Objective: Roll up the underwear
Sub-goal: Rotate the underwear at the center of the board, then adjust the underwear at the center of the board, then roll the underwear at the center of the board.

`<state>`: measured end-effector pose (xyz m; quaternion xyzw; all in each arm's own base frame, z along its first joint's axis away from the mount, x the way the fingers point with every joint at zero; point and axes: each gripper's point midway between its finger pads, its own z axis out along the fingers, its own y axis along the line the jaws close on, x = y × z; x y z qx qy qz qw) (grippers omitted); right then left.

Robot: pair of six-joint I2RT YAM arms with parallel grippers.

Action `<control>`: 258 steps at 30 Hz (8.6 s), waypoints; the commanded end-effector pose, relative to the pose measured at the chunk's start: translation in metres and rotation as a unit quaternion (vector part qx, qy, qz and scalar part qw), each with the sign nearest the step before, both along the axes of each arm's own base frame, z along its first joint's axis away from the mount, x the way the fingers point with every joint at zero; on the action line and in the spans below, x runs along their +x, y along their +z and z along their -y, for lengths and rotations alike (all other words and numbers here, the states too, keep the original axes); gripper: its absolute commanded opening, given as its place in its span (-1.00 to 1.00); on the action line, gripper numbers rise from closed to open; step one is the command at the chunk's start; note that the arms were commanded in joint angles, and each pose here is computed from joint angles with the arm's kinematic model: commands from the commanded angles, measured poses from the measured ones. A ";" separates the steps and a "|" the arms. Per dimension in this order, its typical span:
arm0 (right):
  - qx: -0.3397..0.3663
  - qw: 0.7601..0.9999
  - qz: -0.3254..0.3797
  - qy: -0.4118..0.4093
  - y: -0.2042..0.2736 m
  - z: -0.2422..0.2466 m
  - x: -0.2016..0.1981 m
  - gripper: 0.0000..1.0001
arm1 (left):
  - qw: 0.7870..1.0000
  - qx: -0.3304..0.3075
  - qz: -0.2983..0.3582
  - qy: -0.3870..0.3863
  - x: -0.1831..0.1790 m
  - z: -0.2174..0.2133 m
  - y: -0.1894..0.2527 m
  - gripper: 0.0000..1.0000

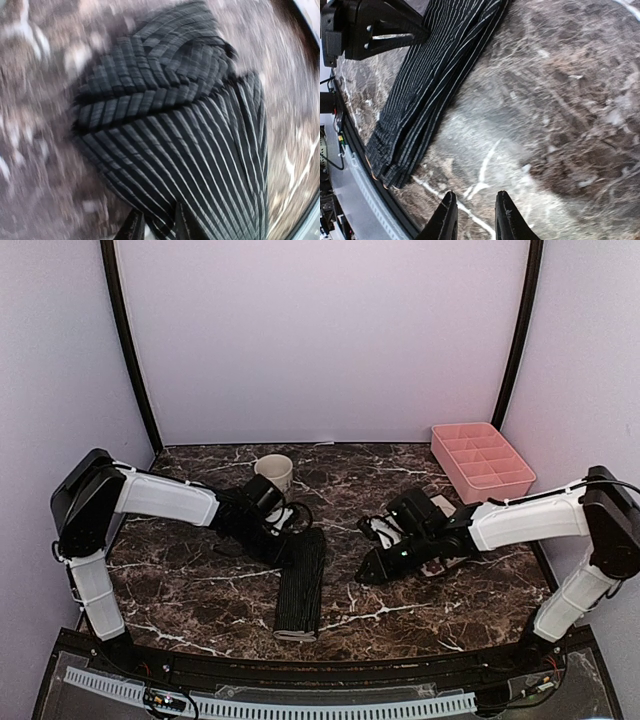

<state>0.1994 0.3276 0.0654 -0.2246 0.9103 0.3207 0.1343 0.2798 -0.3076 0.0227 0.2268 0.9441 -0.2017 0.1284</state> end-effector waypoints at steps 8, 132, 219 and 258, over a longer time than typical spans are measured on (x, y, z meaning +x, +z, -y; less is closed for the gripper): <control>0.029 0.999 0.033 0.031 0.029 -0.043 0.036 -0.45 | 0.997 0.005 0.035 0.065 0.030 -0.003 0.030 -0.12; -0.011 0.861 0.380 0.338 0.010 -0.088 -0.097 0.09 | 0.866 -0.222 -0.148 -0.423 -0.149 0.038 -0.009 -1.00; 0.098 0.947 -0.191 0.237 -0.053 -0.093 -0.063 -0.87 | 0.833 -0.041 0.206 -0.512 -0.186 0.024 -0.021 -0.47; -0.027 0.845 0.384 0.371 0.008 -0.085 -0.105 -0.05 | 0.873 -0.230 -0.259 -0.342 -0.161 0.033 -0.033 -0.86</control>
